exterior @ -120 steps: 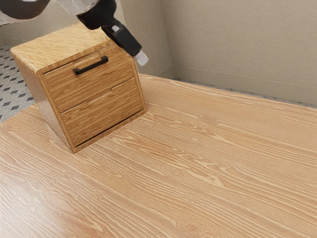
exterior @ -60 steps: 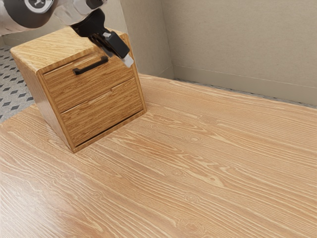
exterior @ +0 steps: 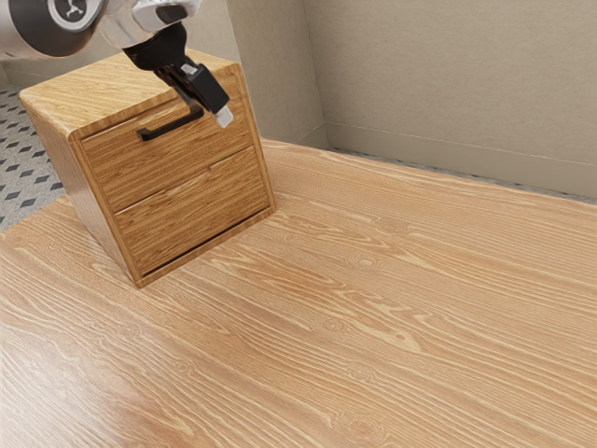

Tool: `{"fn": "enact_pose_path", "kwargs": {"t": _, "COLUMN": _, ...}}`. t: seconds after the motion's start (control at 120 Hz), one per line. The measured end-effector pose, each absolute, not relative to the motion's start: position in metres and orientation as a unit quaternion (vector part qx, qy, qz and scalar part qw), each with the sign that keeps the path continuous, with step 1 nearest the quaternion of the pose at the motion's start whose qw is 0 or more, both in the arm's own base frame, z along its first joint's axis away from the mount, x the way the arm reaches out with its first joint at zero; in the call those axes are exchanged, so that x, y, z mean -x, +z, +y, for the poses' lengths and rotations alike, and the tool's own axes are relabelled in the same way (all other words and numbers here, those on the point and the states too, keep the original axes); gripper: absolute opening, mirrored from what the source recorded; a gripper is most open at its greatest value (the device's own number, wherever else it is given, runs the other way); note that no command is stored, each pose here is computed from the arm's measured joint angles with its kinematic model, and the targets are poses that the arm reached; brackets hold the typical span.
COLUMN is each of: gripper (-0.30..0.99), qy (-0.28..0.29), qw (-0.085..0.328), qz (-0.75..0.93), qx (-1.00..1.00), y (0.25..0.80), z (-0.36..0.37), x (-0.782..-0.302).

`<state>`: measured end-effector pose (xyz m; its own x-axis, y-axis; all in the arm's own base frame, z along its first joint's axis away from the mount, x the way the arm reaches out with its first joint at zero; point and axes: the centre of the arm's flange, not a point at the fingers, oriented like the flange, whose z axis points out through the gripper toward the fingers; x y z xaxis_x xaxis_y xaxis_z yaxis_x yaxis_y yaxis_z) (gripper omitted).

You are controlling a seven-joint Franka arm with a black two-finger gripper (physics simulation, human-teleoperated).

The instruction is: Pull the drawer handle with one arm to open the drawer

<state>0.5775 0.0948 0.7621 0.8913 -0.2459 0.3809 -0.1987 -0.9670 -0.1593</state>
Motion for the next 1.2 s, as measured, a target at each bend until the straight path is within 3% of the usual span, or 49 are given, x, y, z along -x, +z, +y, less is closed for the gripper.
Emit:
{"fn": "enact_pose_path", "kwargs": {"t": 0.5, "gripper": 0.69, "qy": -0.172, "qw": 0.118, "qz": 0.038, "qx": 0.977, "y": 0.736, "z": 0.154, "x": -0.588}}
{"fn": "enact_pose_path", "kwargs": {"t": 1.2, "gripper": 0.69, "qy": -0.19, "qw": 0.14, "qz": 0.0, "qx": 0.972, "y": 0.731, "z": 0.219, "x": -0.583}}
